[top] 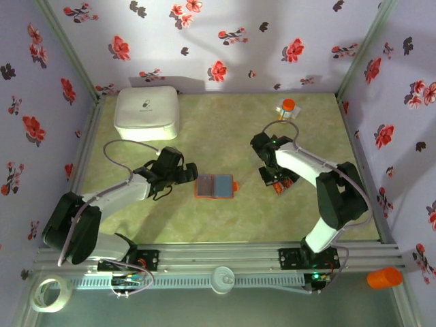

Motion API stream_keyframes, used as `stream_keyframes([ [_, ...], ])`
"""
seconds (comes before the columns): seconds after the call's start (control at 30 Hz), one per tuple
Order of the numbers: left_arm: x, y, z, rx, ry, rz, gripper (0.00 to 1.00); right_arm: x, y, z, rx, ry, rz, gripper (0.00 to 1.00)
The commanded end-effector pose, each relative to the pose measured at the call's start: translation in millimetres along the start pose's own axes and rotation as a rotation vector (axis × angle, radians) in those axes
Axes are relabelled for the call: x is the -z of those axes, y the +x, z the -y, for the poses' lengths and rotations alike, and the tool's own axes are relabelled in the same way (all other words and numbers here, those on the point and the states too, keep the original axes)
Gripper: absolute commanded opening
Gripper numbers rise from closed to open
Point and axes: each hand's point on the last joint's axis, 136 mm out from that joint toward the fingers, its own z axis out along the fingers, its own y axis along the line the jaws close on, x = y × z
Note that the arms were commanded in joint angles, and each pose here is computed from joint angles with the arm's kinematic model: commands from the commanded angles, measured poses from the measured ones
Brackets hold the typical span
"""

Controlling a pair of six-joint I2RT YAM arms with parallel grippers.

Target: Put the credit cards into the card holder

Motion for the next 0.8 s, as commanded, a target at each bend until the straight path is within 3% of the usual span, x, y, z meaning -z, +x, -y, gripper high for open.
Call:
stream_keyframes([
  [0.0, 1.9, -10.5, 9.5, -0.018, 0.015, 0.029, 1.00, 0.8, -0.7, -3.1, 0.016, -0.004, -0.015, 0.06],
  [0.3, 6.9, -14.2, 11.1, -0.036, 0.015, 0.034, 1.00, 19.1, -19.3, -5.9, 0.031, -0.029, 0.022, 0.00],
  [0.77, 8.6, -14.5, 14.4, -0.051, 0.024, 0.029, 1.00, 101.6, -41.2, -29.6, 0.012, -0.225, 0.215, 0.00],
])
